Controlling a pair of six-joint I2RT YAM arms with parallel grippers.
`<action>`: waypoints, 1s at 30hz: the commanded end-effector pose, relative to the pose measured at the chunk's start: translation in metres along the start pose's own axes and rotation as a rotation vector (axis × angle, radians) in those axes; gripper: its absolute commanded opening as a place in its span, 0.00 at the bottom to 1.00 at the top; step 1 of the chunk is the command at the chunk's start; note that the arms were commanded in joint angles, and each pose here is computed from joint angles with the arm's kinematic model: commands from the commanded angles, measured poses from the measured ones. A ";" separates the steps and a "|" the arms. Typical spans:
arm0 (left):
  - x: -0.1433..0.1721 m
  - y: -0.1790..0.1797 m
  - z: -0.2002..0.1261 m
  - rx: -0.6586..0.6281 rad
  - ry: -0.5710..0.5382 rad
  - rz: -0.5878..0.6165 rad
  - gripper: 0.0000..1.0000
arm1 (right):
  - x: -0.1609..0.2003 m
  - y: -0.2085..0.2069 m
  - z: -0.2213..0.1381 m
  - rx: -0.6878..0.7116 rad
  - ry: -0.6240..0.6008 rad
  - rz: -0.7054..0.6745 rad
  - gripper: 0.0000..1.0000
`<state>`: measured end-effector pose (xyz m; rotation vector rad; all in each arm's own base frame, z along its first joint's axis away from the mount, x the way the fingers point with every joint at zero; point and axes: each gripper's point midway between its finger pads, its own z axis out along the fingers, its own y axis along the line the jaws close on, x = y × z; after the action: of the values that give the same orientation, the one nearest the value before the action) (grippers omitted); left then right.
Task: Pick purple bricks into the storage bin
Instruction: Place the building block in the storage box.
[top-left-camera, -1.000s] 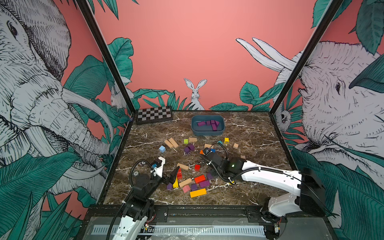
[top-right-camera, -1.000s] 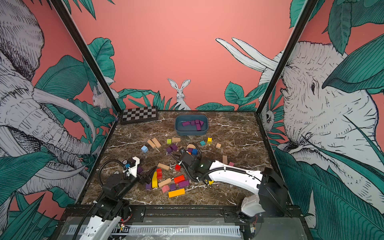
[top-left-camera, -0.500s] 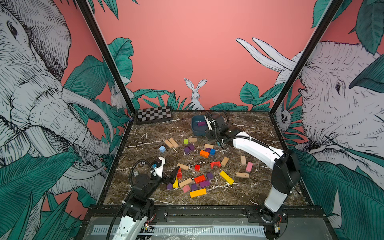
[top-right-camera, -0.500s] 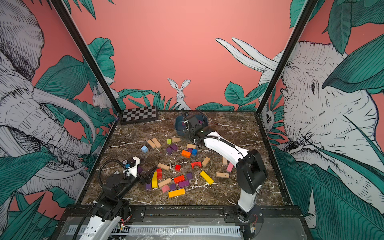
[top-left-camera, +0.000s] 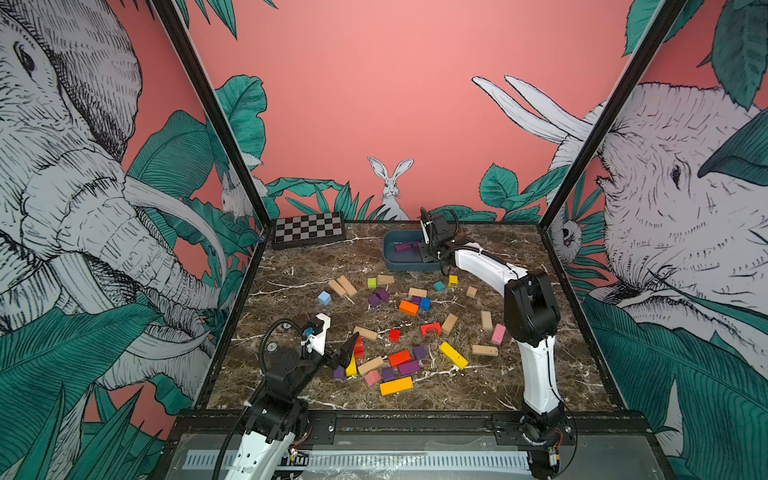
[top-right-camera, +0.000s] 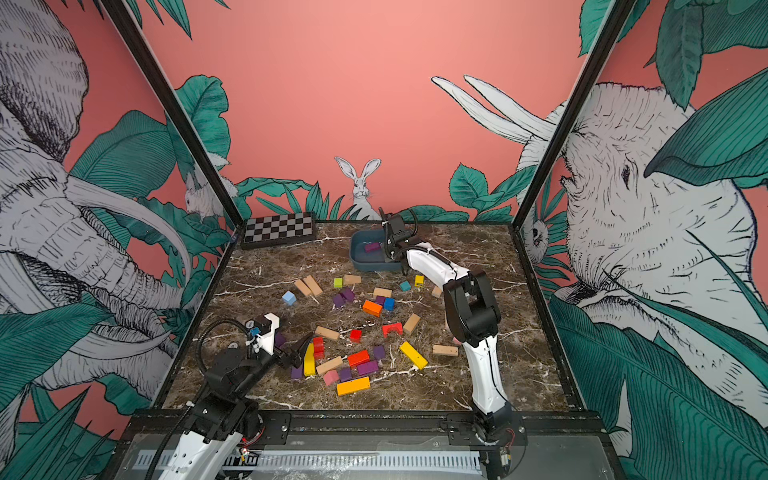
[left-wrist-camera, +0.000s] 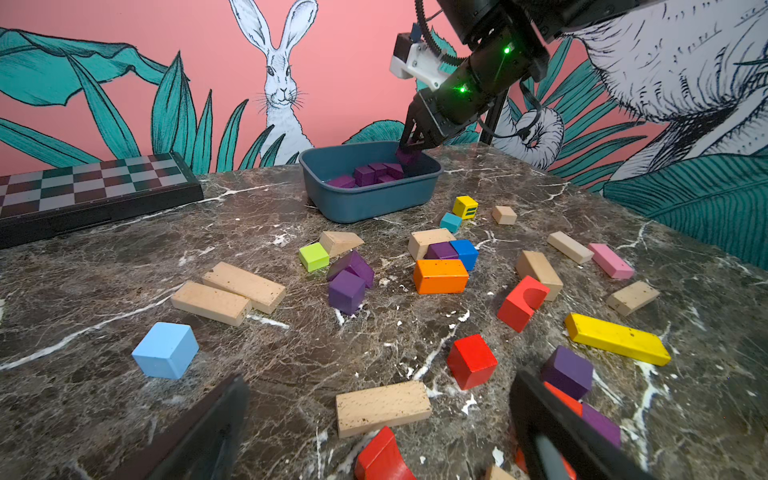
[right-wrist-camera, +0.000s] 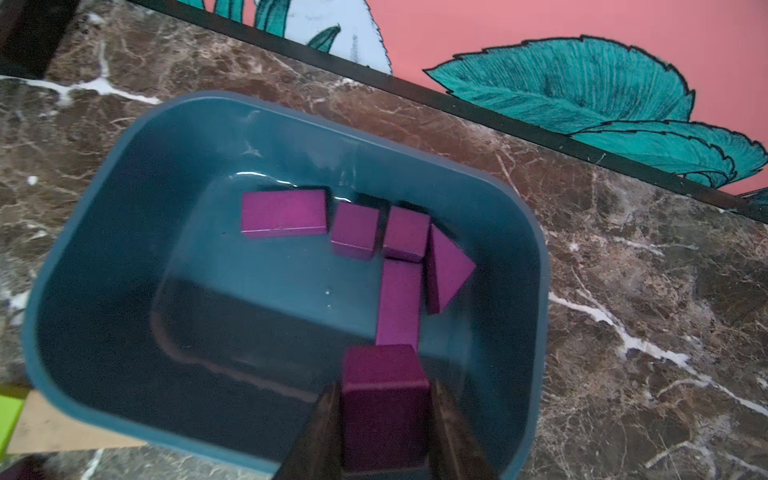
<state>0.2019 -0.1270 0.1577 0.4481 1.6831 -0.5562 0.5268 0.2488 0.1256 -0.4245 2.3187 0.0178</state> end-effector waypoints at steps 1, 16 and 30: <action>-0.001 -0.002 0.001 0.016 -0.018 0.003 0.99 | -0.018 0.006 0.005 -0.028 -0.051 0.016 0.25; -0.001 -0.002 0.001 0.013 -0.018 0.004 0.99 | -0.007 0.010 0.054 -0.033 -0.009 0.038 0.28; -0.002 -0.001 0.001 0.008 -0.020 0.006 0.99 | -0.020 0.005 0.066 -0.017 -0.026 0.054 0.45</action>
<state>0.2019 -0.1269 0.1577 0.4482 1.6830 -0.5556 0.5778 0.2684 0.0885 -0.3799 2.3162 0.0659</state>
